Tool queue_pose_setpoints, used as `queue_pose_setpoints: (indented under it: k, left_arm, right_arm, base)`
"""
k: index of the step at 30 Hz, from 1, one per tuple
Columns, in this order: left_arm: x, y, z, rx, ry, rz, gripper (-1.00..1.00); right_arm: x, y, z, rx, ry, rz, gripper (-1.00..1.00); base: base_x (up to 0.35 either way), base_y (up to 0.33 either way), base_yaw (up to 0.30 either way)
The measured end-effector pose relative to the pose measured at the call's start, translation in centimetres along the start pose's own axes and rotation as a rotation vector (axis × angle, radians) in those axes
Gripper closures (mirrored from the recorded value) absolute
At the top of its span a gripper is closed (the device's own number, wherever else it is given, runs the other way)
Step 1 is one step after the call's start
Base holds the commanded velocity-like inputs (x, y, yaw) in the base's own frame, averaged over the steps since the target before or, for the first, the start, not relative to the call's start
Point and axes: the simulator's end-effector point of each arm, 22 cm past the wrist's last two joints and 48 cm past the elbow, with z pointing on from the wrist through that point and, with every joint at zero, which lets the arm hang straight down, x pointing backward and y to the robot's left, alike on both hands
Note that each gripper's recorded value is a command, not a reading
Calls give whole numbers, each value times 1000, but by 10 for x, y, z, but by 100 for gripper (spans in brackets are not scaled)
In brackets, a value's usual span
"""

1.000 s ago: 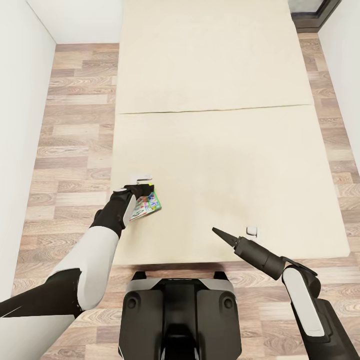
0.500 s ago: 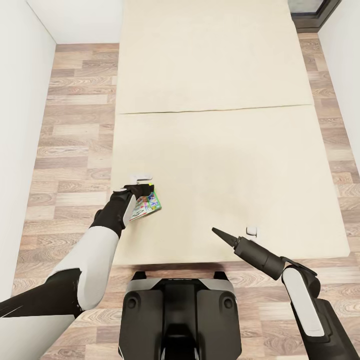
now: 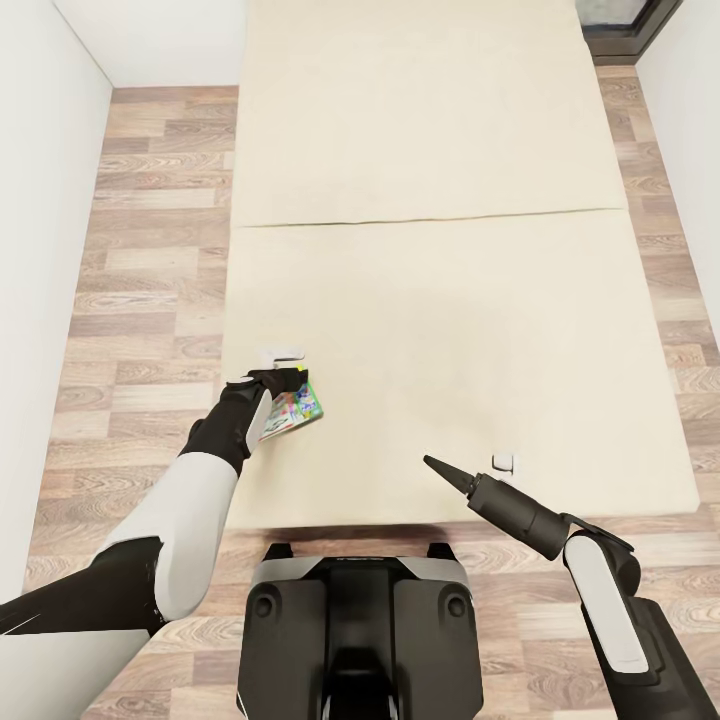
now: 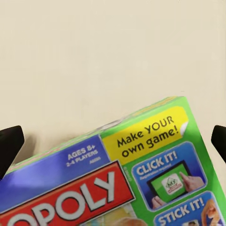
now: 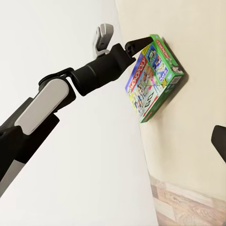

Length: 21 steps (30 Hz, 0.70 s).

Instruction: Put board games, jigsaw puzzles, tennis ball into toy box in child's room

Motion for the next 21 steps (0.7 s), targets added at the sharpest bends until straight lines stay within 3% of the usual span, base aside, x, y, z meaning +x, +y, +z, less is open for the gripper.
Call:
queue_pose_setpoints:
  k: [16, 21]
  left_arm:
    - [0, 0, 0, 0, 0, 0, -100]
    - [0, 0, 0, 0, 0, 1, -100]
  right_arm:
    - [0, 0, 0, 0, 0, 0, -100]
    - [0, 0, 0, 1, 0, 0, -100]
  base:
    - [-24, -1, 0]
    - [-124, -115, 0]
